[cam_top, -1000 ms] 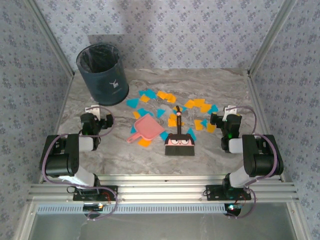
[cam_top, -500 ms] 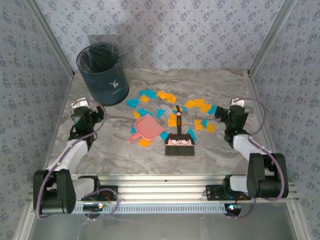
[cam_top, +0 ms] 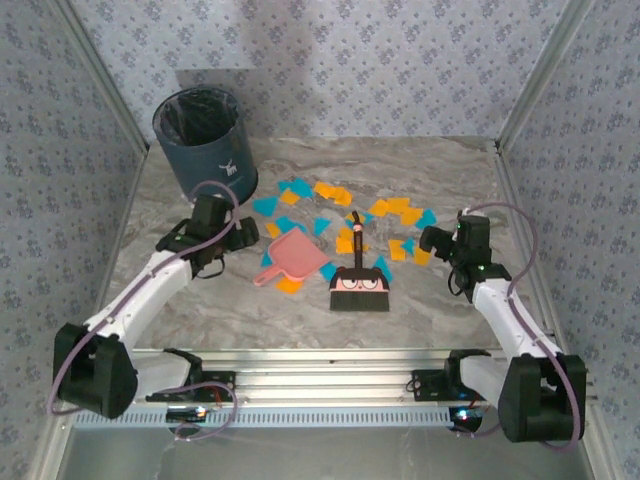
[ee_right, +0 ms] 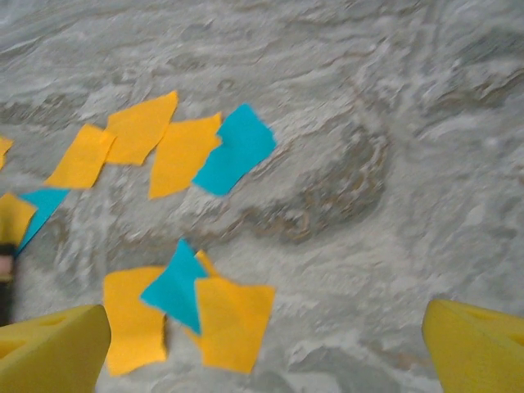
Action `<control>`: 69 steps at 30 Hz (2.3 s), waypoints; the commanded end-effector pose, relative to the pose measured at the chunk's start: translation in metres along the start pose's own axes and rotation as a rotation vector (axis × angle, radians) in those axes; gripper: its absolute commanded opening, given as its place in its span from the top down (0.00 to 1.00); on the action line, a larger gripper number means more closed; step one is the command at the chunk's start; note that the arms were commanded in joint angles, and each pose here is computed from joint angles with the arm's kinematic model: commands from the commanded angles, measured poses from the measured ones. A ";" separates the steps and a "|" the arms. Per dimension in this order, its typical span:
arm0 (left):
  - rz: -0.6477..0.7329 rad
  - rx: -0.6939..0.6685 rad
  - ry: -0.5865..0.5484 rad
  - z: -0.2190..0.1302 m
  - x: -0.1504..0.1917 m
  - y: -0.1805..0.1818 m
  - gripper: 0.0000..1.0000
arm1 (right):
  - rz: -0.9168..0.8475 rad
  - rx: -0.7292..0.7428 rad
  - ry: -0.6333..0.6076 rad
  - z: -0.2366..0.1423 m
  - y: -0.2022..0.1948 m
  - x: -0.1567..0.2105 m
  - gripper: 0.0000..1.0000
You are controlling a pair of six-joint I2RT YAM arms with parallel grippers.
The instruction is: Sweep away the paper scraps from the table
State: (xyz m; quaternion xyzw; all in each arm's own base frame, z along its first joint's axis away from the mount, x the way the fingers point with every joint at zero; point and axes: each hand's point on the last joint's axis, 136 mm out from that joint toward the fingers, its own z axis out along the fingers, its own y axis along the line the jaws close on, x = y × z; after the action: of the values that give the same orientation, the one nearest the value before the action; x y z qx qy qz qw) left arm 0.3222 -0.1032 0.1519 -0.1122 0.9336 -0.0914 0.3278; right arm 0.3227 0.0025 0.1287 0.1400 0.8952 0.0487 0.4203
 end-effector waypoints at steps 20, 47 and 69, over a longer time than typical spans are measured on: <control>0.323 0.067 0.302 0.042 0.077 -0.182 0.44 | 0.018 -0.067 0.120 -0.014 0.016 0.041 0.00; 0.337 0.079 0.421 0.110 0.141 -0.272 0.59 | 0.020 -0.020 0.118 -0.017 0.005 0.046 0.00; 0.371 0.059 0.492 0.123 0.165 -0.270 0.62 | 0.024 -0.011 0.132 -0.014 0.003 0.049 0.00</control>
State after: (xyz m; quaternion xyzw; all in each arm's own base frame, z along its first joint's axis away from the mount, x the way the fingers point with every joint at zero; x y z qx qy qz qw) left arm 0.3235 -0.4183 0.0323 0.0862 0.9841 -0.0977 0.1204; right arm 0.2881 0.0234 0.1092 0.1340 0.9147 0.0763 0.3735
